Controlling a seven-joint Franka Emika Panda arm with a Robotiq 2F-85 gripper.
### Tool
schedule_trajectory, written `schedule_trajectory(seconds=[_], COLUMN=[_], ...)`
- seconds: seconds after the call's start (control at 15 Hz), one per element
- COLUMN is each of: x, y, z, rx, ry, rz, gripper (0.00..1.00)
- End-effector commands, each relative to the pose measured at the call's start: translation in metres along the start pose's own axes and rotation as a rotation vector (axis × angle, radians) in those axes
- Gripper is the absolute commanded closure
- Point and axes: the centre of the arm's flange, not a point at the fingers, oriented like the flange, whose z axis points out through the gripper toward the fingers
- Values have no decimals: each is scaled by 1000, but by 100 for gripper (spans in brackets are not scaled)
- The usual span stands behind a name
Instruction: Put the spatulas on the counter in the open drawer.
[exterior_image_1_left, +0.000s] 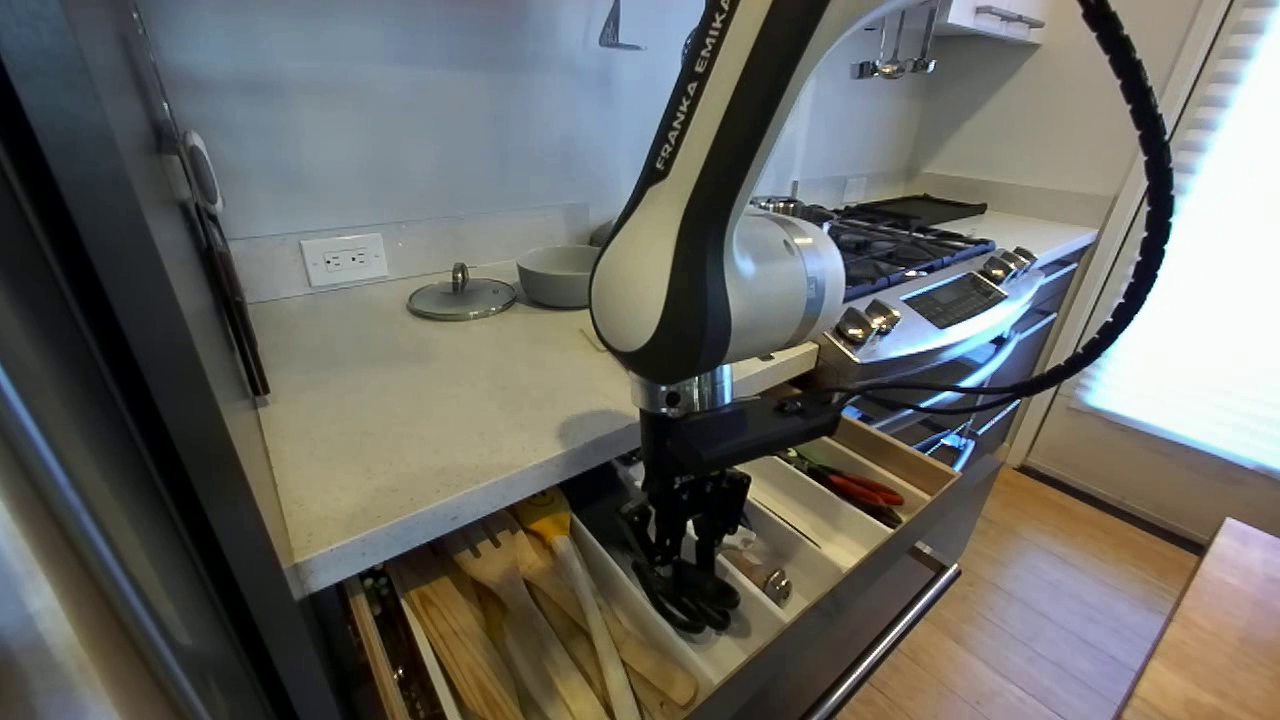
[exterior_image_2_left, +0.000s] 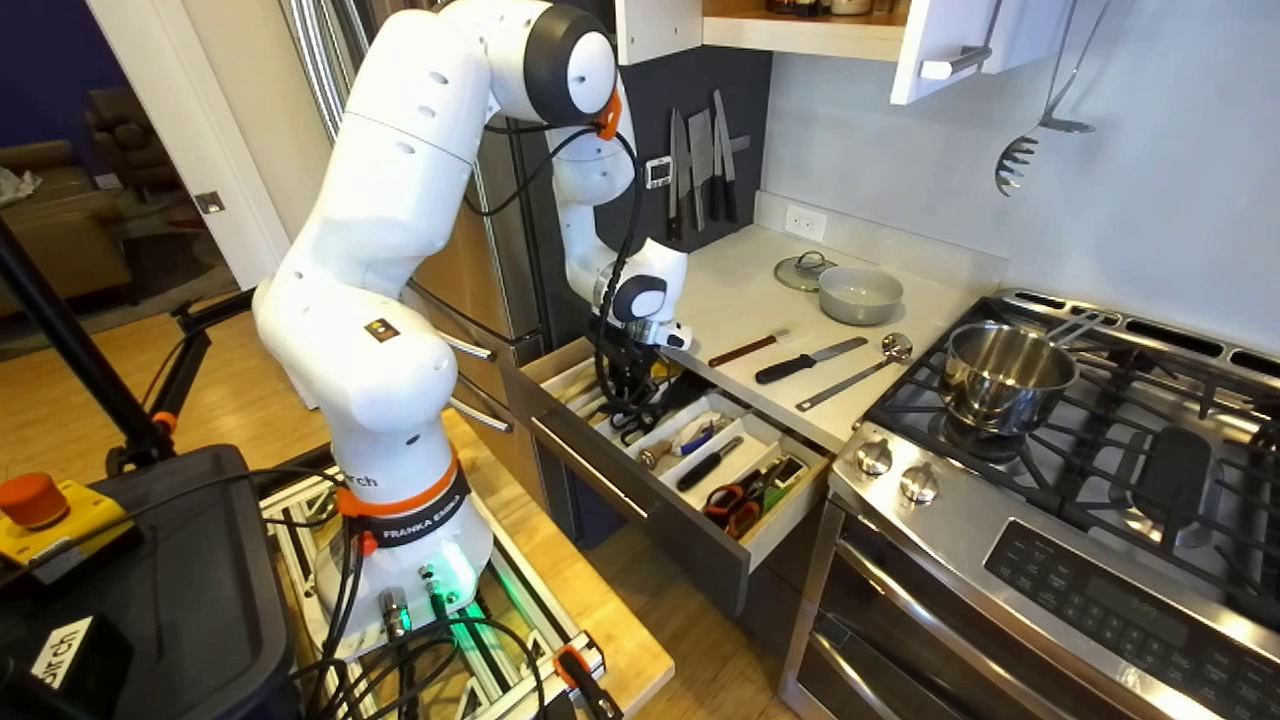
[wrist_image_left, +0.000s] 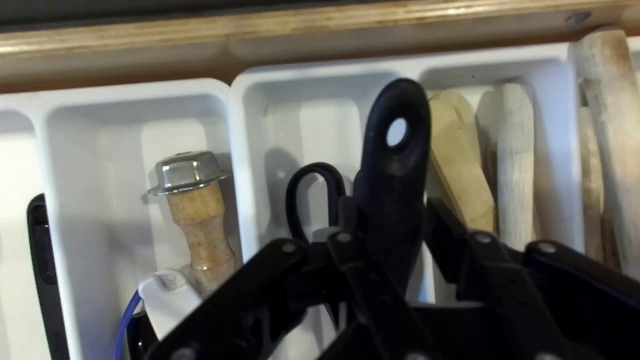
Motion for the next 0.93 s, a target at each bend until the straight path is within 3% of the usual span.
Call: schedule_trajectory(seconds=[0.0,0.27,0.53,0.87], x=[6,-6,-10,16], y=[-4,-9,-1,21], z=[-1,-35,-88,-149], rx=[-13,-34,-62,-98], ry=[30,53,174,342], rz=[2,-17,70,207], gripper=[29,1,0,0])
